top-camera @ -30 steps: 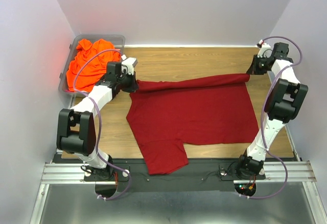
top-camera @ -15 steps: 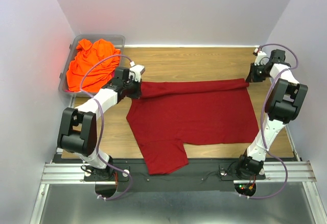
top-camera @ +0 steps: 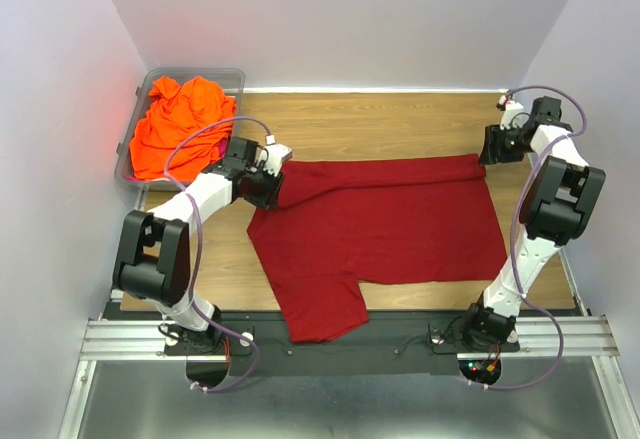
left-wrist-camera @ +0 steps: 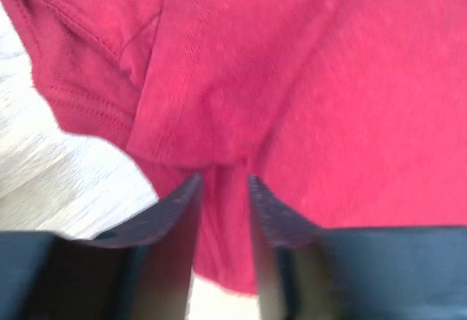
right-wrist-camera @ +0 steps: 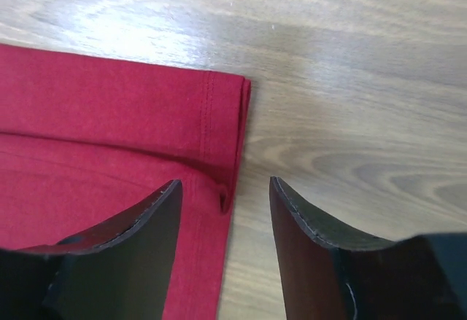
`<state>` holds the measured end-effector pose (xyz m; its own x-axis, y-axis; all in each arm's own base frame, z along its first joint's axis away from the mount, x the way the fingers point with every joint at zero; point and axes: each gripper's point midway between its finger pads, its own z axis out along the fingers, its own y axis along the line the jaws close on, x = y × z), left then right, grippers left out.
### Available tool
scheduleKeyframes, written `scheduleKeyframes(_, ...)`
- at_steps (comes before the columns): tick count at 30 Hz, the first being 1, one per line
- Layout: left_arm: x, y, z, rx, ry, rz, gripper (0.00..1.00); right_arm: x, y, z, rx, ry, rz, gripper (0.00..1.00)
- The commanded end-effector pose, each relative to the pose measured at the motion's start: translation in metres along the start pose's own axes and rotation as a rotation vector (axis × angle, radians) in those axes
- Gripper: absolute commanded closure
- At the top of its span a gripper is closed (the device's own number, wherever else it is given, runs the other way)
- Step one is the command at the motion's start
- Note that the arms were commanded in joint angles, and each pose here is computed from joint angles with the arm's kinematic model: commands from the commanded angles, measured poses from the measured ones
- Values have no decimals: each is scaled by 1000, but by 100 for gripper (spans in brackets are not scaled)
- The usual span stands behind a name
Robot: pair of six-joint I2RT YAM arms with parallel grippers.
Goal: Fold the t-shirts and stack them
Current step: Fold the tshirt
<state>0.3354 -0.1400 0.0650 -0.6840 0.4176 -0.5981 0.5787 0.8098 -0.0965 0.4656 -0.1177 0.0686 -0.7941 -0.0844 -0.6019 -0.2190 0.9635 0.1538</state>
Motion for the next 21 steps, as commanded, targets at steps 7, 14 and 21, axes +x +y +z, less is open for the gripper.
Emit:
scheduleKeyframes(7, -81, 13, -35, -28, -150, 135, 50, -47, 11, -33, -17, -80, -26, 48)
scheduleKeyframes(14, -110, 19, 2, 31, -150, 94, 43, -22, 25, 2, -60, 15, -33, 59)
scheduleKeyframes(21, -128, 19, 29, 97, -158, 66, 37, 10, 16, 20, -35, 110, -38, 63)
